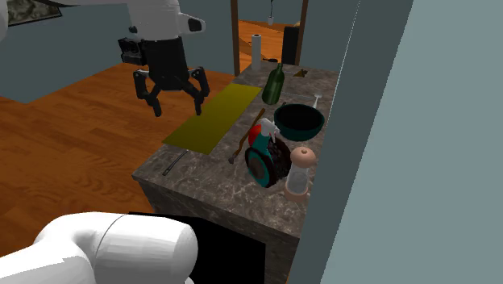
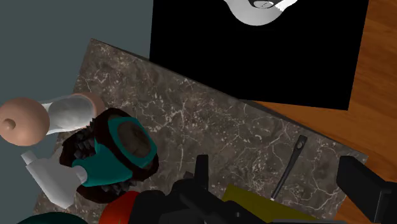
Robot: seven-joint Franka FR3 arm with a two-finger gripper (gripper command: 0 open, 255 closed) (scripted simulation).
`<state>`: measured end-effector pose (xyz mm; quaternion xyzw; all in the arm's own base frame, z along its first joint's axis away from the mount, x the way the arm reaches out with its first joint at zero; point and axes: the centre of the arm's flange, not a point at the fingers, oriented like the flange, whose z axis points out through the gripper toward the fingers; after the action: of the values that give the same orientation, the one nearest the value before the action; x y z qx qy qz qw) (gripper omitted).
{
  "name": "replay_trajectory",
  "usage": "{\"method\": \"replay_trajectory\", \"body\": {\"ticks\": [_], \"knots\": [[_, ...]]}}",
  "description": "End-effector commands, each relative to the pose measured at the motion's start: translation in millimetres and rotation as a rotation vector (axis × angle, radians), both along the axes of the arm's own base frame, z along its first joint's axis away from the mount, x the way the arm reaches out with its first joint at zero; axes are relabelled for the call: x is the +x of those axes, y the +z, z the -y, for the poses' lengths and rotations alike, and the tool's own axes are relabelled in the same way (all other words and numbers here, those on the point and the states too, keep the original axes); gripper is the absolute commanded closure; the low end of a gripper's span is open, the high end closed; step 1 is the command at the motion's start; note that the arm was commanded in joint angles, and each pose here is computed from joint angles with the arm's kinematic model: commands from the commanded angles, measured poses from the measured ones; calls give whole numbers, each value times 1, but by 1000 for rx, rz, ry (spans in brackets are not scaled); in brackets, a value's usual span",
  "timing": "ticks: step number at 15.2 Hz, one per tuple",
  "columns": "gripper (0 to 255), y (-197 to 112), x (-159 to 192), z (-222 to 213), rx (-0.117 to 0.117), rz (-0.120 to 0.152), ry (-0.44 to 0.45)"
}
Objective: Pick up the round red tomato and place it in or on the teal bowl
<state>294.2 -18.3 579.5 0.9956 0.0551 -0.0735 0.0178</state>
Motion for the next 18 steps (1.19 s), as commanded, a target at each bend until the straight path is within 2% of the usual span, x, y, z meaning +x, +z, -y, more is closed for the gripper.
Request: {"method": "replay_trajectory", "body": {"ticks": [1,18], "knots": [[0,0,0,0,0,0,0],[0,-137,82,82,-84,477,-613]]}}
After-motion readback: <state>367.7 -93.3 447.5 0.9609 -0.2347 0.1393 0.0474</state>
